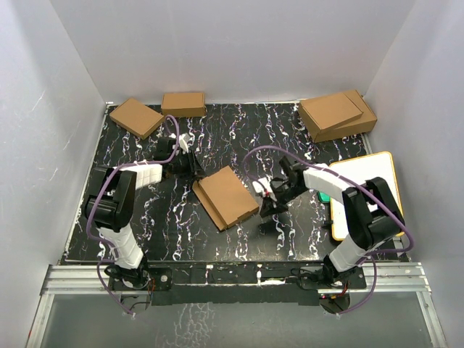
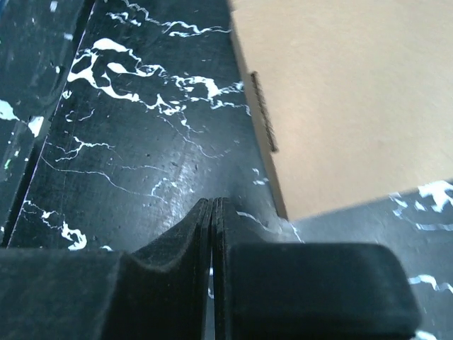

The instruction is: Fold the paper box

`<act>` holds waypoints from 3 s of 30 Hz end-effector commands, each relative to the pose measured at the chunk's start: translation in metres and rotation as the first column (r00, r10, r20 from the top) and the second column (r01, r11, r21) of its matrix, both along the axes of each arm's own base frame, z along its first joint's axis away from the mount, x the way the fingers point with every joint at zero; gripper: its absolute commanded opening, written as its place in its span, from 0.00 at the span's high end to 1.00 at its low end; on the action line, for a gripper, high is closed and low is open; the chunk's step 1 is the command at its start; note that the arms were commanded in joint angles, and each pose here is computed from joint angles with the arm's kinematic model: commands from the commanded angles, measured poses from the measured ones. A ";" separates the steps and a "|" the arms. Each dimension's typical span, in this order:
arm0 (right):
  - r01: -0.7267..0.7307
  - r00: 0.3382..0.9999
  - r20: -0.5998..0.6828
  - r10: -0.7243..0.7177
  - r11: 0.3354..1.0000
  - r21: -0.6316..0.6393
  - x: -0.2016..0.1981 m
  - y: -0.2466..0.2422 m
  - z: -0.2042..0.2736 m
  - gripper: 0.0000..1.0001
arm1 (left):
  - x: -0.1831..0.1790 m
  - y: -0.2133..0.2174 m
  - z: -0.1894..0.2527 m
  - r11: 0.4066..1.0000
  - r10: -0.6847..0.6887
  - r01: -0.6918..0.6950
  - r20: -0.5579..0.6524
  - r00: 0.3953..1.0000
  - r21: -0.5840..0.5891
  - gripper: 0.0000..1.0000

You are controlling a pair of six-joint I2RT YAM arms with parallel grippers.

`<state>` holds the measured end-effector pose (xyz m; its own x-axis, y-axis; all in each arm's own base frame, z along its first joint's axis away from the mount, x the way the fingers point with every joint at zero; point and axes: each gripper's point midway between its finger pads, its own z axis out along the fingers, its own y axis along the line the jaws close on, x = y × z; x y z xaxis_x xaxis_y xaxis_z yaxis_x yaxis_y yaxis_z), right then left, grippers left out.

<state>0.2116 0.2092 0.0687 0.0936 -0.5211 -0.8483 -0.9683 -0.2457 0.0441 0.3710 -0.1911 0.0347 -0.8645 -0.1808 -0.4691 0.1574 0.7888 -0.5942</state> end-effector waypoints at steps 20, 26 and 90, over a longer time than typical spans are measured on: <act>0.089 0.965 0.259 -0.045 0.983 -0.160 0.066 0.020 -0.020 0.88 | -0.064 -0.007 0.033 0.994 -0.058 0.059 0.019 0.998 -0.091 0.74; 0.108 0.963 0.265 -0.051 0.972 -0.206 0.096 0.026 -0.025 0.86 | -0.080 -0.004 0.029 0.996 -0.044 0.044 -0.004 0.999 -0.080 0.74; 0.616 0.772 -0.001 -0.635 0.750 -0.241 0.253 0.064 0.000 0.77 | -0.107 -0.026 0.036 0.989 0.038 -0.045 -0.054 0.998 -0.143 0.48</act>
